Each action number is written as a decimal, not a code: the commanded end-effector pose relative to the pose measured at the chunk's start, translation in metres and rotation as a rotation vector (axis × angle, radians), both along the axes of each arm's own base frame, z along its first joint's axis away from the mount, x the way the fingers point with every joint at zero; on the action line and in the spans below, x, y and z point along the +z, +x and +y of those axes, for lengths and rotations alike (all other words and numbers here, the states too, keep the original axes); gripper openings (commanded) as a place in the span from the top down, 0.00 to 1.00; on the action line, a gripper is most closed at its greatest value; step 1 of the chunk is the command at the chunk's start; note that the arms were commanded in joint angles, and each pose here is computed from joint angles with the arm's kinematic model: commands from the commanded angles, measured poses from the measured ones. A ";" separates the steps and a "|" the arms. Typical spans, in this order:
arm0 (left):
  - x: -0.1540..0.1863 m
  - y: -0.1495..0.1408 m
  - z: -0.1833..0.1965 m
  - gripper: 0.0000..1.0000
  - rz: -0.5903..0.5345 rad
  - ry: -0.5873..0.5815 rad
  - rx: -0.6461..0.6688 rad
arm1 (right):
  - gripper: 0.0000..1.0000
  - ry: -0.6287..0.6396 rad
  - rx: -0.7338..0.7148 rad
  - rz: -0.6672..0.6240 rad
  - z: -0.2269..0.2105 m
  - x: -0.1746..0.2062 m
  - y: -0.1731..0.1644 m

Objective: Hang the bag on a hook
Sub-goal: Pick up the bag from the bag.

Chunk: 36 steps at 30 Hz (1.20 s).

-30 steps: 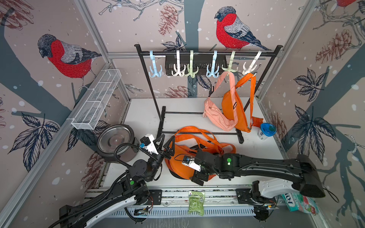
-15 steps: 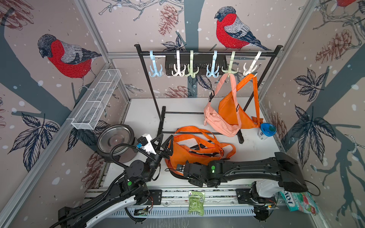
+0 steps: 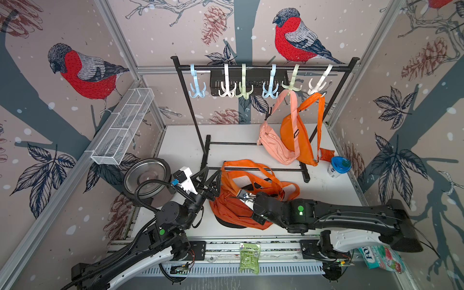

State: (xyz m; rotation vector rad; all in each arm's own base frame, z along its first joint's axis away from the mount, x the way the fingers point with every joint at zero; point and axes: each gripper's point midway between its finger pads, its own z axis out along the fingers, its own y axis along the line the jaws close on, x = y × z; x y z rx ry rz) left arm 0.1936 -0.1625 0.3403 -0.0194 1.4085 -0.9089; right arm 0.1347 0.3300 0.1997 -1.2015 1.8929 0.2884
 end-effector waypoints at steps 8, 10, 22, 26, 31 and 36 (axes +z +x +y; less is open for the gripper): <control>0.000 0.000 -0.090 0.12 0.130 0.169 -0.300 | 0.89 0.328 -0.223 -0.217 -0.022 0.088 0.051; -0.007 0.002 -0.106 0.11 0.173 0.195 -0.342 | 0.89 0.328 -0.233 -0.235 -0.025 0.093 0.053; -0.014 0.018 -0.151 0.15 0.232 0.222 -0.408 | 0.88 0.270 -0.245 -0.324 -0.023 0.095 0.048; -0.016 0.022 -0.155 0.33 0.237 0.231 -0.400 | 0.83 0.231 -0.245 -0.332 -0.018 0.088 0.047; -0.025 0.028 -0.151 0.73 0.263 0.248 -0.374 | 0.79 0.219 -0.229 -0.319 -0.017 0.084 0.044; -0.039 0.039 -0.137 1.00 0.325 0.276 -0.320 | 0.74 0.282 -0.194 -0.307 -0.023 0.092 0.037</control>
